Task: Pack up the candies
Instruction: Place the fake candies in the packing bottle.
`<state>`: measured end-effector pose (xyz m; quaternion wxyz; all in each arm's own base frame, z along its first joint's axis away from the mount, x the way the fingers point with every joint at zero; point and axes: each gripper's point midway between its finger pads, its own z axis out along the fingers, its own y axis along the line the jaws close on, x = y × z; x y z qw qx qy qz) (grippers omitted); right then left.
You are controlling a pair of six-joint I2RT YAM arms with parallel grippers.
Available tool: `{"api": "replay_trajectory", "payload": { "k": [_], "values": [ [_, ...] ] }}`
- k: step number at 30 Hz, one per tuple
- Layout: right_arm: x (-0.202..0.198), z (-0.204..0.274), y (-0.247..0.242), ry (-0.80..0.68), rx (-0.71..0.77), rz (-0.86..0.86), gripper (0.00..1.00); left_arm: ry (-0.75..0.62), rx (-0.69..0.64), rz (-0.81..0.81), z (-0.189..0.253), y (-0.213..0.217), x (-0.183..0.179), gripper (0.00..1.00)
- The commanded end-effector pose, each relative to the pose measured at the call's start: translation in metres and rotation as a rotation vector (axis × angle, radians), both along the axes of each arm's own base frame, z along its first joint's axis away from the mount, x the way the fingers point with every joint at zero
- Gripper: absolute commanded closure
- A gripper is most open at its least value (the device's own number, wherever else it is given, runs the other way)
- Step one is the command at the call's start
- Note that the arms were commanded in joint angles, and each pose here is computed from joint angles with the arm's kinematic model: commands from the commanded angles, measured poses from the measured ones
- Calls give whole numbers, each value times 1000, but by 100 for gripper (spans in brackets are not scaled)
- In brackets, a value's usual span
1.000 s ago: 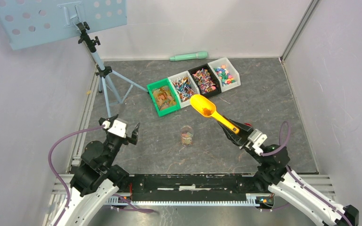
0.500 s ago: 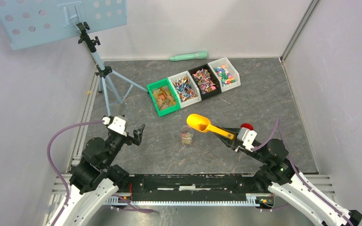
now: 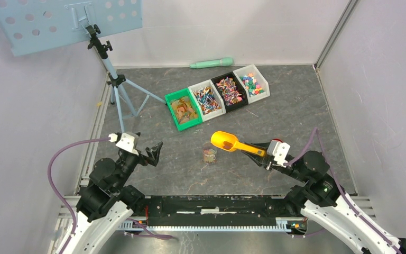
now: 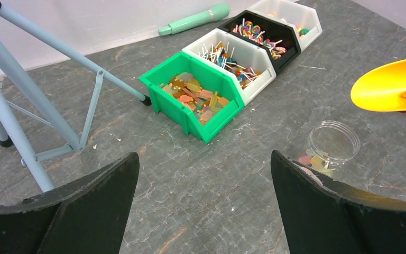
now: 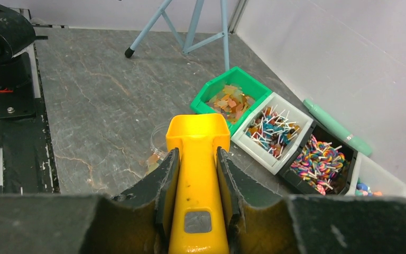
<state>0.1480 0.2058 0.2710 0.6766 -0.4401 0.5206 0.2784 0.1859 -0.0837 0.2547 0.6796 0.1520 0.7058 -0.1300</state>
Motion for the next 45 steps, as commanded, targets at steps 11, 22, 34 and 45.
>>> {"api": "replay_trajectory", "payload": {
  "k": [11, 22, 34, 45],
  "values": [
    [-6, 29, 8, 86, -7, 48, 100, -18, -33, -21, 5, -3, -3, 0],
    [0, 22, 7, 171, -74, 16, 100, -26, -38, -21, 6, -2, -5, 0],
    [8, 16, 11, 241, -118, -9, 100, -42, -48, -11, 10, 1, -7, 0],
    [14, 10, 15, 291, -153, -21, 100, -44, -49, -12, 10, 1, -7, 0]
  ]
}}
